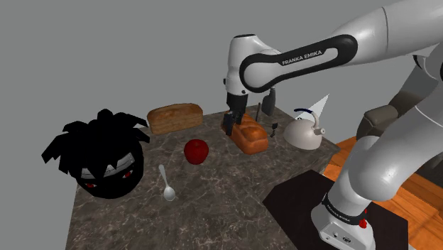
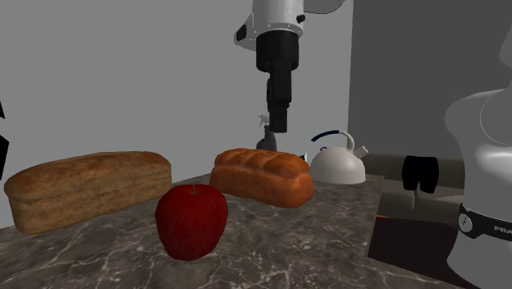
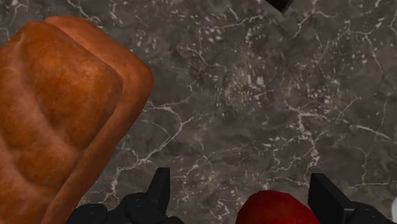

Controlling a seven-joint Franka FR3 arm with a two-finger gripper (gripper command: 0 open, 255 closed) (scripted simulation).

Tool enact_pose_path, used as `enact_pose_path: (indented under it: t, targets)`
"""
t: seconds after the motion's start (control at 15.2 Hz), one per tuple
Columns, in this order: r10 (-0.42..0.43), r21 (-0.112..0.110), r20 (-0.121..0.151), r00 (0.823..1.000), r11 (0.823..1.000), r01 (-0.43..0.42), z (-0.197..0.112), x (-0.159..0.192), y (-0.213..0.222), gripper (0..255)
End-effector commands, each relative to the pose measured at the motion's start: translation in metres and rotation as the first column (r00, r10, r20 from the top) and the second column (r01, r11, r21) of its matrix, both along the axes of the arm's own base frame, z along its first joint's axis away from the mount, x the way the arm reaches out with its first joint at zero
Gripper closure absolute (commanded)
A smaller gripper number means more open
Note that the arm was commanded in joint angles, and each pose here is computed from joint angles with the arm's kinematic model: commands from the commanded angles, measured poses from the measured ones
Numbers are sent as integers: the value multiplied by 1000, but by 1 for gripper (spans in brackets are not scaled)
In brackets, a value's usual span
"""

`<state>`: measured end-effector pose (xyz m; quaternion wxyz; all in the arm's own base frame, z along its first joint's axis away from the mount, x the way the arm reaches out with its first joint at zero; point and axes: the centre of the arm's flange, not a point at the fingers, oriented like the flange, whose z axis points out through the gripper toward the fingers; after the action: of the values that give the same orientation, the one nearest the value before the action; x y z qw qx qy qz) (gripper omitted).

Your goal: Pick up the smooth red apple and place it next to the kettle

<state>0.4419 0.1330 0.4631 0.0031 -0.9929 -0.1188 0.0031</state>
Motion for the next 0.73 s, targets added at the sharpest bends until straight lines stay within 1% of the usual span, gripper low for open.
enact_pose_path:
  t: [0.0,0.59,0.66]
  targets:
    - [8,10,24,1000,1000,-8,-9,15,16,0]
    - [41,49,128,991,998,-48,-30,84,88,0]
    - [41,49,128,991,998,-48,-35,85,88,0]
